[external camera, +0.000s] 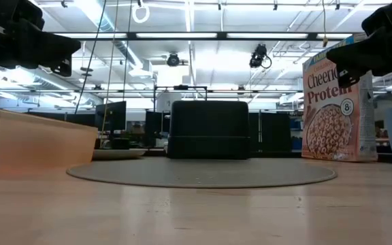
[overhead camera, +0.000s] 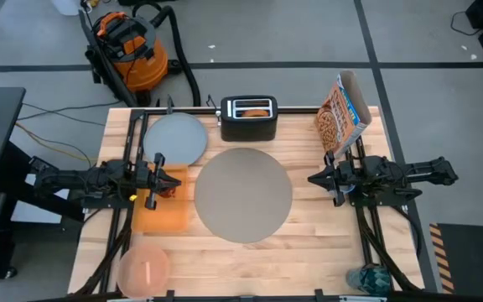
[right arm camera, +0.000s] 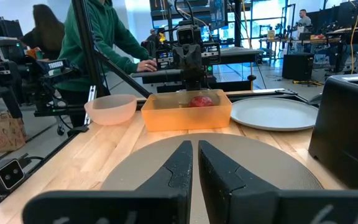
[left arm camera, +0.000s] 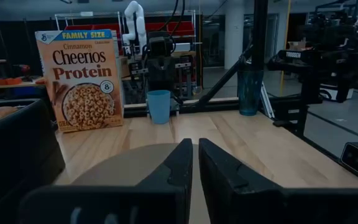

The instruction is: Arrange a breakfast setting

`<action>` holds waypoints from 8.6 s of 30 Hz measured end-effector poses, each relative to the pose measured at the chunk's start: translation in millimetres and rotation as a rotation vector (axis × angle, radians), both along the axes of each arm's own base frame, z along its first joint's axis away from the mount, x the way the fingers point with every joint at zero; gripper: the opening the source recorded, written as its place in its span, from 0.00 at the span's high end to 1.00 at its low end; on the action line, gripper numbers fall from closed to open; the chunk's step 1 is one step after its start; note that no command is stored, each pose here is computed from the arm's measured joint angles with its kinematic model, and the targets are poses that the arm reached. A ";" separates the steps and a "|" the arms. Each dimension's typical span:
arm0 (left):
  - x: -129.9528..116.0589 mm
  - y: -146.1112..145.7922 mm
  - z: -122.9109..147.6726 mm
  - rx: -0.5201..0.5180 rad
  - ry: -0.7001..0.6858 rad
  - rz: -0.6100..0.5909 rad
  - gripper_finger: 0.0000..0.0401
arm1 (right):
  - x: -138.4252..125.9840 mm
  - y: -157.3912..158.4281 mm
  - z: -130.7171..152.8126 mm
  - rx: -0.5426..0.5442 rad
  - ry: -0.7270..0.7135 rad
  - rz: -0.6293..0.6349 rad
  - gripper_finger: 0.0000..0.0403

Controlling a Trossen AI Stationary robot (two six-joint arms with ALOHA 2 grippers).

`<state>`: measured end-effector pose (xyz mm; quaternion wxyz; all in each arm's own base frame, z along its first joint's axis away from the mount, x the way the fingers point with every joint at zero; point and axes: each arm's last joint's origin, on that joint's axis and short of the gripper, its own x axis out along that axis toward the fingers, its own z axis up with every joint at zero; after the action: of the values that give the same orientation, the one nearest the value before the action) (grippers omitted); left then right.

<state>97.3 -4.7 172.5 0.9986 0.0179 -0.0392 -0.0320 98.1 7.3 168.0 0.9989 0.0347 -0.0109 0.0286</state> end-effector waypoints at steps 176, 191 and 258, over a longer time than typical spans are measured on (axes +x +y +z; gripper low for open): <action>0.0 0.0 0.1 0.000 0.000 0.000 0.91 | 63.1 16.0 111.3 -0.046 0.211 0.000 0.92; -0.2 2.7 2.8 -0.016 -0.028 0.090 0.91 | 140.3 25.8 130.8 0.040 0.156 -0.071 0.92; 186.6 133.0 -3.2 -0.638 1.390 0.911 0.66 | 198.6 4.7 188.0 0.277 0.499 -0.268 0.57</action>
<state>283.9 128.3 169.3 0.6699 -0.2706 0.5796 0.3769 296.8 12.0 356.0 0.9514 0.1746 0.2263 -0.1144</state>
